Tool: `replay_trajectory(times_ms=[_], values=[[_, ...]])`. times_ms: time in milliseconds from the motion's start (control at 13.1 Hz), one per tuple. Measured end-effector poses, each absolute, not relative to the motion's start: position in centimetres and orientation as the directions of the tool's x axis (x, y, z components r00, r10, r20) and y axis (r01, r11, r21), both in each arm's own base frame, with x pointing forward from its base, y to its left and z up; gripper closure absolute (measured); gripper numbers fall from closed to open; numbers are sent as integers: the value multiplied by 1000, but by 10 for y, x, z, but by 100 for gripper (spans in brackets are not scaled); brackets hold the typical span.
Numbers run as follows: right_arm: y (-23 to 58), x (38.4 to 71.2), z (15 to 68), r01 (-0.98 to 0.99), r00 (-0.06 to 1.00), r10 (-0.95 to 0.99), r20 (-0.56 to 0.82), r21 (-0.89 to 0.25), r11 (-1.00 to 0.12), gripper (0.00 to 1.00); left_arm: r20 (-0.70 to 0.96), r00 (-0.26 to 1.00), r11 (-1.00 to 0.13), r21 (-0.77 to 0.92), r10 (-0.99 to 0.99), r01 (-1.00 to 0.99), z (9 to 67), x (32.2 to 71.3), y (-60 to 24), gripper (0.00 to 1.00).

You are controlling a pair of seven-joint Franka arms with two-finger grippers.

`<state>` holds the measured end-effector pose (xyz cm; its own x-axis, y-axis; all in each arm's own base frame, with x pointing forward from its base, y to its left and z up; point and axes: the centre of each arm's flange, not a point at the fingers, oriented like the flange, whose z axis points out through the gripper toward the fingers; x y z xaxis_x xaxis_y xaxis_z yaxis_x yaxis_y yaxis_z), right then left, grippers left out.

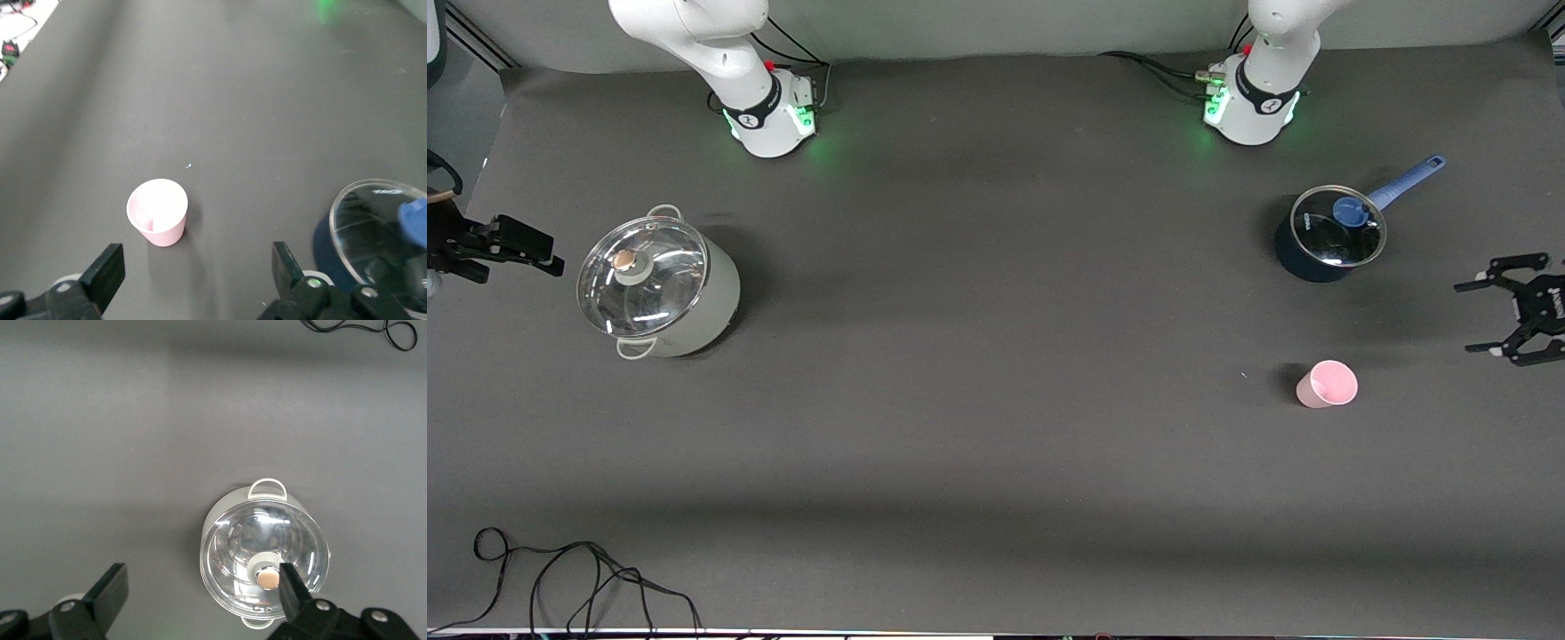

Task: Transfer pink cup from left to right arm
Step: 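Move the left gripper down beside the pink cup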

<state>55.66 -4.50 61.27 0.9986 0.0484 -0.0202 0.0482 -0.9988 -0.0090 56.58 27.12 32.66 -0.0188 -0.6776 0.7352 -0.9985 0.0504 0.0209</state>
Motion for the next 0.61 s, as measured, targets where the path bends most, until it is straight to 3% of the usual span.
replay_trajectory(times_ms=[609], values=[[-45, 556, 613, 48, 999, 48, -19, -9, -999, 0, 916, 3, -47, -17, -400, -999, 147, 552, 286, 1]])
